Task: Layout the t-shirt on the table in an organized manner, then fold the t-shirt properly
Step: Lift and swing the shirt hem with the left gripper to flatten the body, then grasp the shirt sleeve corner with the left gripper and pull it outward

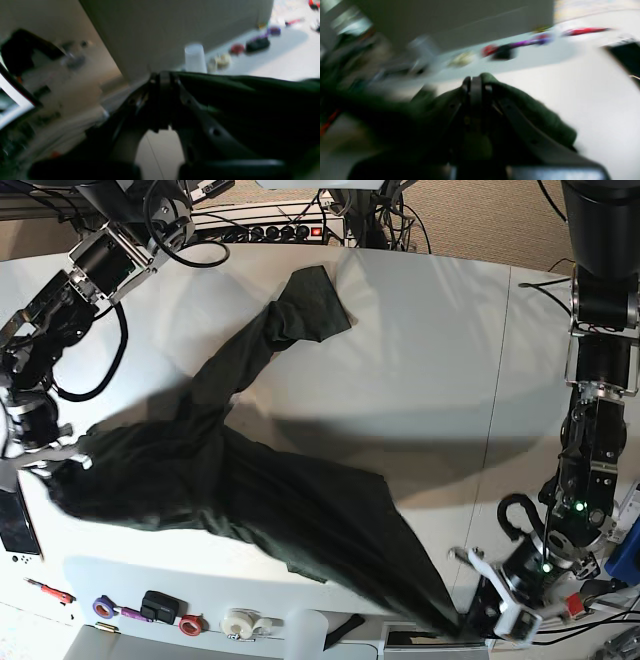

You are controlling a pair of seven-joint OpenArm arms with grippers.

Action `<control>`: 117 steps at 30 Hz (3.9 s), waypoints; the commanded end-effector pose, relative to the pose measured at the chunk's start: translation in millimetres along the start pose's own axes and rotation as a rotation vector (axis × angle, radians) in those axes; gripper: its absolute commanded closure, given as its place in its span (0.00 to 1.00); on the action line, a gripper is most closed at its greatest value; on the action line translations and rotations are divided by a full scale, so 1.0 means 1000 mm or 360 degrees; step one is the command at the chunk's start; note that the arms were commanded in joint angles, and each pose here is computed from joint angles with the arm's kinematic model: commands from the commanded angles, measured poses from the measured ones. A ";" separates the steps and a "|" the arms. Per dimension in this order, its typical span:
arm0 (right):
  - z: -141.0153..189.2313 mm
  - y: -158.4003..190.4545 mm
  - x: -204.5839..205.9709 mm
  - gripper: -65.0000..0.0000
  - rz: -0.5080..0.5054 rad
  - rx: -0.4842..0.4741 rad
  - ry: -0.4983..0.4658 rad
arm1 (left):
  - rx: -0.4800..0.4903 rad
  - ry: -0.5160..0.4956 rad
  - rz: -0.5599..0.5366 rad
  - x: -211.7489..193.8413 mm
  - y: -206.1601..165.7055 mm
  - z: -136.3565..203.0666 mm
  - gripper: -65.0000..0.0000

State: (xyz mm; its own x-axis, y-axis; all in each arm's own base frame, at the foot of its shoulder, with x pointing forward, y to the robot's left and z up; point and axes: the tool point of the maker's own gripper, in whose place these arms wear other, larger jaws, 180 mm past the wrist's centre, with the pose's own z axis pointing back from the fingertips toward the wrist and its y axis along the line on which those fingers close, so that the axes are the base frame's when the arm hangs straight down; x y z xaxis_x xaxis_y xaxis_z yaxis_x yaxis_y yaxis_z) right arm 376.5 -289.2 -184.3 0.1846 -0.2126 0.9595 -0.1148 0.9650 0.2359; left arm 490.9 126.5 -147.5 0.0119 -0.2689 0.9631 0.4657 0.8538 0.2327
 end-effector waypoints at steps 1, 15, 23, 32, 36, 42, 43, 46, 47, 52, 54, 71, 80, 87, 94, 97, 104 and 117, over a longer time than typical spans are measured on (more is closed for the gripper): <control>0.005 0.009 0.012 1.00 0.0008 0.0085 -0.0076 | -0.0030 -0.0015 -0.0002 0.004 0.002 0.005 1.00; 0.073 -0.038 -0.007 1.00 -0.0231 -0.0014 -0.0026 | -0.0268 0.0237 0.0221 -0.063 -0.024 0.037 1.00; 0.103 -0.048 -0.052 1.00 -0.0284 -0.0087 0.0195 | -0.0348 0.0377 0.0382 -0.117 -0.045 0.070 1.00; 0.105 -0.041 -0.056 1.00 -0.0299 -0.0024 0.0247 | -0.0354 0.0634 0.0392 -0.171 -0.051 0.108 1.00; 0.111 -0.065 -0.058 1.00 -0.0193 -0.0197 0.0358 | -0.0313 0.0725 0.0351 -0.187 -0.043 0.123 1.00; 0.124 -0.083 -0.061 1.00 -0.0130 -0.0318 0.0474 | -0.0299 0.0799 0.0397 -0.207 -0.049 0.140 1.00; 0.127 -0.084 -0.065 1.00 -0.0130 -0.0329 0.0499 | -0.0302 0.0818 0.0397 -0.211 -0.051 0.143 1.00; 0.139 -0.088 -0.082 1.00 -0.0130 -0.0371 0.0599 | -0.0312 0.0867 0.0404 -0.222 -0.058 0.151 1.00; 0.143 -0.089 -0.087 1.00 -0.0130 -0.0383 0.0632 | -0.0313 0.0883 0.0407 -0.226 -0.061 0.154 1.00; 0.159 -0.090 -0.105 1.00 -0.0138 -0.0408 0.0737 | -0.0308 0.0917 0.0437 -0.234 -0.066 0.160 1.00; 0.160 -0.090 -0.106 1.00 -0.0140 -0.0409 0.0746 | -0.0307 0.0914 0.0441 -0.234 -0.067 0.159 1.00; 0.159 -0.090 -0.105 1.00 -0.0141 -0.0404 0.0730 | -0.0482 0.0544 0.0678 -0.177 -0.091 0.138 0.58; 0.158 -0.089 -0.105 1.00 -0.0146 -0.0395 0.0724 | -0.0964 0.0346 0.0794 -0.112 -0.181 0.152 0.58; 0.158 -0.089 -0.105 1.00 -0.0146 -0.0395 0.0724 | -0.1207 0.0523 0.0802 -0.136 -0.261 0.171 0.58; 0.159 -0.089 -0.106 1.00 -0.0145 -0.0401 0.0736 | -0.1380 0.0535 0.0451 -0.150 -0.331 0.175 0.58; 0.163 -0.095 -0.111 1.00 -0.0127 -0.0455 0.0780 | -0.1389 0.0560 0.0377 -0.154 -0.347 0.174 0.58; 0.170 -0.124 -0.128 1.00 -0.0187 -0.0632 0.0784 | -0.1417 0.0542 0.0396 -0.149 -0.354 0.174 0.58; 0.170 -0.131 -0.157 1.00 -0.0414 -0.0595 0.0769 | -0.1387 0.0509 0.0264 -0.154 -0.352 0.172 0.53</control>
State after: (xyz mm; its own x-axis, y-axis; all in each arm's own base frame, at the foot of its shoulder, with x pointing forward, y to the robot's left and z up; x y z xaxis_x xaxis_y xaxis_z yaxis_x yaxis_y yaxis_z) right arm 187.3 -399.6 -357.6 0.6214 -0.4631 0.6320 0.3439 0.8860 0.3110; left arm 169.5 -51.2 -366.8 0.3364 -0.4373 0.8340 0.9289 0.2997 -0.2175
